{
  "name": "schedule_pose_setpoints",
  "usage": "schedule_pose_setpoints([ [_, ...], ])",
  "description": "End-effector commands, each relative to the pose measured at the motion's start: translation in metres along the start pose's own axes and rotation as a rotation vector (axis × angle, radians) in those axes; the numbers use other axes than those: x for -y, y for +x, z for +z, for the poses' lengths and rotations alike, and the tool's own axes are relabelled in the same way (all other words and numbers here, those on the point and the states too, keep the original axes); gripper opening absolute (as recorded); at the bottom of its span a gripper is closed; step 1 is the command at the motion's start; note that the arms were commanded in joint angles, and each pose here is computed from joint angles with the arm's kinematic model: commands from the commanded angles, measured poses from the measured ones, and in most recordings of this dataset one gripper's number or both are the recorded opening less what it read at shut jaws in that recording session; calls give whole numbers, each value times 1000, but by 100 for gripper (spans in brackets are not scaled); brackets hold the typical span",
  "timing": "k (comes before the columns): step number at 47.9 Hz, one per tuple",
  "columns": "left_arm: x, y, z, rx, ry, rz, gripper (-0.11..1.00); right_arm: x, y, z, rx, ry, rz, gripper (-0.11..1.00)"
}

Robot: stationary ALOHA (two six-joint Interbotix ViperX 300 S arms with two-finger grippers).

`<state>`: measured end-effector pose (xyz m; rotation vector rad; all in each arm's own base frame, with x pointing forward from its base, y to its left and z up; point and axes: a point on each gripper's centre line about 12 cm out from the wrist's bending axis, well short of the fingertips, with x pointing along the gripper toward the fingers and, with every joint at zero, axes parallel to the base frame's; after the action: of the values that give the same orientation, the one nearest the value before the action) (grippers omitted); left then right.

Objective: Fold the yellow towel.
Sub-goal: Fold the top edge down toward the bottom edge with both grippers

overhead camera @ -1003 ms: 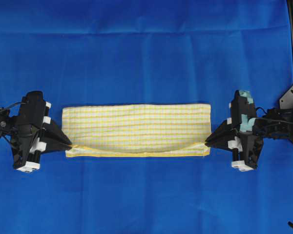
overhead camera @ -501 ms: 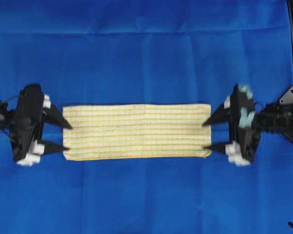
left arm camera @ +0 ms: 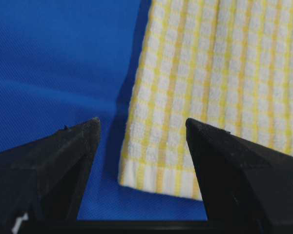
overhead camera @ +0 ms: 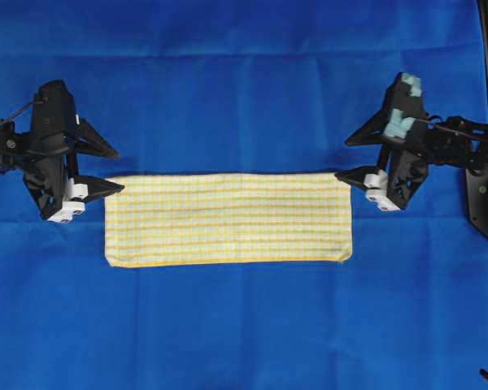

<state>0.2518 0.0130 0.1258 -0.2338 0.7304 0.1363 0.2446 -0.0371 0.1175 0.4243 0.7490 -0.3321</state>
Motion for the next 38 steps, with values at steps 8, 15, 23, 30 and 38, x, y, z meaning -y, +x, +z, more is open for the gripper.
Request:
schedule_pose_setpoints([
  [8, -3, 18, -10, -70, 6, 17, 63, 1, 19, -3, -63, 2, -27, 78],
  [15, -5, 27, -17, -103, 8, 26, 63, 3, 27, -8, -95, 5, -41, 77],
  [23, -5, 29, -20, -113, 11, 29, 58, 0, 29, -11, -121, -3, -35, 73],
  [30, -6, 29, -23, -130, 8, 32, 38, -6, 29, -16, -137, -23, -19, 53],
  [38, -6, 30, -26, -173, 8, 40, 6, -13, 28, -20, -156, -38, 0, 9],
])
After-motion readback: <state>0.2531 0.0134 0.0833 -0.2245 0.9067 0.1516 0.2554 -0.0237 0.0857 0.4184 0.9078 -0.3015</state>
